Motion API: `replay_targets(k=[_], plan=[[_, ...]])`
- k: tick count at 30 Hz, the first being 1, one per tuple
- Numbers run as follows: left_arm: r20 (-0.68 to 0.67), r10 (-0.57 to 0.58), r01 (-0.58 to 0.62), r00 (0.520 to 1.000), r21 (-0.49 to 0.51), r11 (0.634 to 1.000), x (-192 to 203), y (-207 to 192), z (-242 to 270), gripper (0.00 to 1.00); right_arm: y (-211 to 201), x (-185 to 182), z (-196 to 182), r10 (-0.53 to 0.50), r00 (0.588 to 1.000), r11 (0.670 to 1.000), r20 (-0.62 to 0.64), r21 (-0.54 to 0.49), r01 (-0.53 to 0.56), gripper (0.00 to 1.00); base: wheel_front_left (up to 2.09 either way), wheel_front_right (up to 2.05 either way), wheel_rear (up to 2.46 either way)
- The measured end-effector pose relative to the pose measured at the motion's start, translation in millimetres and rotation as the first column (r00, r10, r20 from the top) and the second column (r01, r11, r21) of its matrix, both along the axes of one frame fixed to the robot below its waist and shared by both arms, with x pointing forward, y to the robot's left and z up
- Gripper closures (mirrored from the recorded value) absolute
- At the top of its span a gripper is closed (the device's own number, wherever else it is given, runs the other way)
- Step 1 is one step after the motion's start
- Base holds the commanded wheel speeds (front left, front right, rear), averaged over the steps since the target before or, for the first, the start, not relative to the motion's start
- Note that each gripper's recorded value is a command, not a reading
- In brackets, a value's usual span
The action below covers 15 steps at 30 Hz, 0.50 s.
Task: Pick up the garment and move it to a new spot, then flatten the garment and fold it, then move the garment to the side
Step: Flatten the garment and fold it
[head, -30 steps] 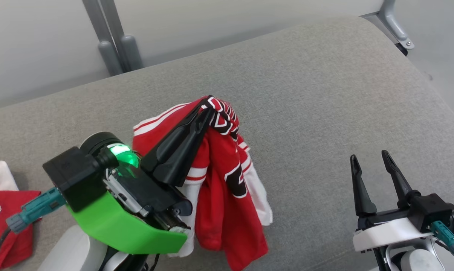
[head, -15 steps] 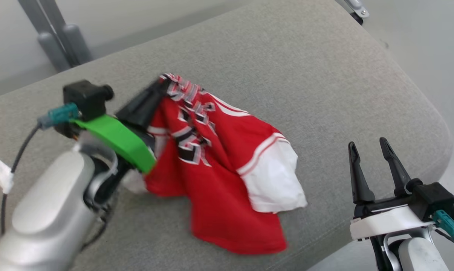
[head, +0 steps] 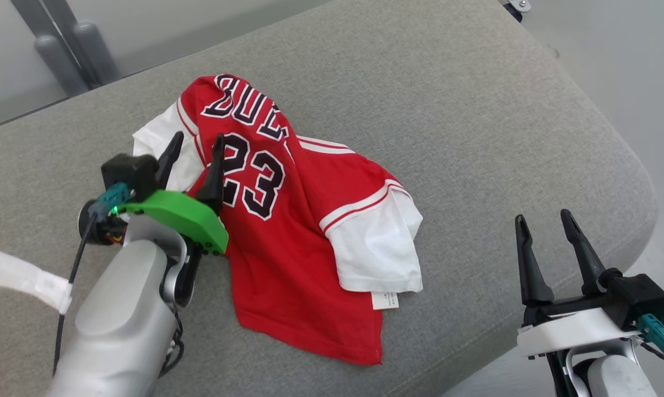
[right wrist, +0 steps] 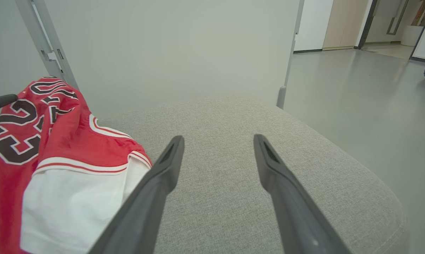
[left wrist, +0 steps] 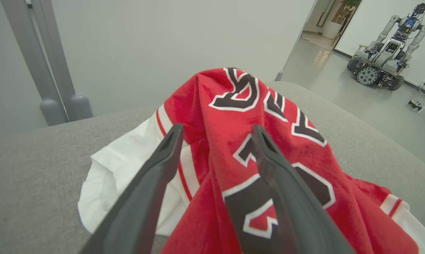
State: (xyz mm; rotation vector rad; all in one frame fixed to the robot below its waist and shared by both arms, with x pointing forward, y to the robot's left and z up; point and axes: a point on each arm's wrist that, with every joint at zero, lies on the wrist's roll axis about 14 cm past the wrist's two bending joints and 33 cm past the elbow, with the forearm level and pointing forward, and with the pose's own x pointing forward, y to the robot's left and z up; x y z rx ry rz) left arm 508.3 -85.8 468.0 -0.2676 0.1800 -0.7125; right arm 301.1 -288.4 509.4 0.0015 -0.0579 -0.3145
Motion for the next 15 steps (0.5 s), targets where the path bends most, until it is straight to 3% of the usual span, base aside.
replay_targets(k=[6,11,15], plan=[[-0.152,0.15,-0.165,0.977,-0.091,0.982,-44,47,-29,0.0,11,9,0,0.047,0.999,0.999,0.004,-0.012,-0.047,0.0,0.0,0.0,0.0],[-0.343,0.062,-0.107,0.937,-0.114,0.988,-117,42,-61,0.0,30,20,0,0.117,0.993,0.993,0.009,-0.024,-0.117,0.0,0.0,0.0,0.0],[-0.377,0.026,-0.049,0.926,-0.053,0.997,-136,42,-69,0.0,51,37,7,0.191,0.981,0.981,0.036,-0.028,-0.19,0.0,0.0,0.0,0.0]])
